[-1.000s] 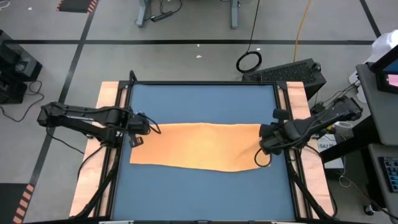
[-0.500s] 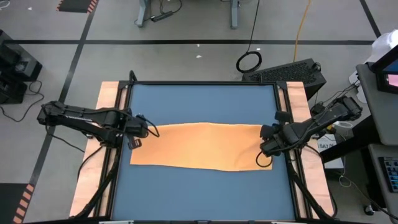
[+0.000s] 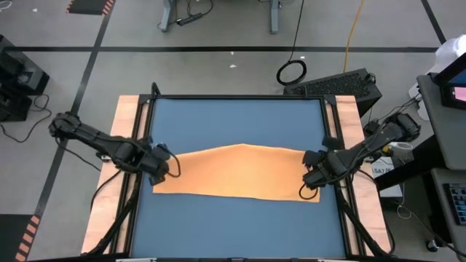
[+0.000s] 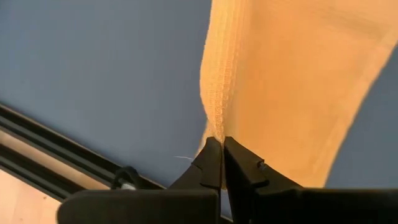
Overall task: Roll towel into tight, uniform cylinder
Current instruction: Fold the orange microfiber cloth
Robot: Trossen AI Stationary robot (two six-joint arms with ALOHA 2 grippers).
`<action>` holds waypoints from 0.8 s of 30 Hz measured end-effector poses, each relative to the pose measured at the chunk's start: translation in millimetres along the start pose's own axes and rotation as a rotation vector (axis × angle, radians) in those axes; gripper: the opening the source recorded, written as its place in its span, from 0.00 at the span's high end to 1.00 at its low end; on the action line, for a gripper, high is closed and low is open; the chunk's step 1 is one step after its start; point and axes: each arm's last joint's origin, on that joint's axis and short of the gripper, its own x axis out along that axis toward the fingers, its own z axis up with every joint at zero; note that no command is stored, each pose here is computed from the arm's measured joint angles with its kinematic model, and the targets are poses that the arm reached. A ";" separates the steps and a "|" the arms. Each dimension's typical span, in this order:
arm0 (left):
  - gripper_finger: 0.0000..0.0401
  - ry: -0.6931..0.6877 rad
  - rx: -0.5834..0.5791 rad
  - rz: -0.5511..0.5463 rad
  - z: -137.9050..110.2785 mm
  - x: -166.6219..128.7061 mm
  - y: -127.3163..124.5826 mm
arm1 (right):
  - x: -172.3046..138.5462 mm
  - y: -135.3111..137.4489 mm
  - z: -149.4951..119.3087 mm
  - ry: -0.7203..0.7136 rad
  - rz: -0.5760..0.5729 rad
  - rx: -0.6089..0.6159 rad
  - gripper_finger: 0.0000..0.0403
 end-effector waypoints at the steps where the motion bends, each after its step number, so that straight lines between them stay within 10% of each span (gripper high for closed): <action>1: 0.98 0.002 0.007 -0.001 -1.6 0.1 -3.7 | 0.2 1.4 -0.8 0.009 -0.016 0.004 1.00; 14: 0.99 0.058 0.160 0.123 -25.0 14.3 -55.8 | 6.8 38.9 -10.5 0.099 -0.129 -0.023 1.00; 24: 0.99 0.095 0.184 0.076 -40.7 11.4 -67.1 | -10.7 63.4 -18.9 0.020 0.069 -0.011 1.00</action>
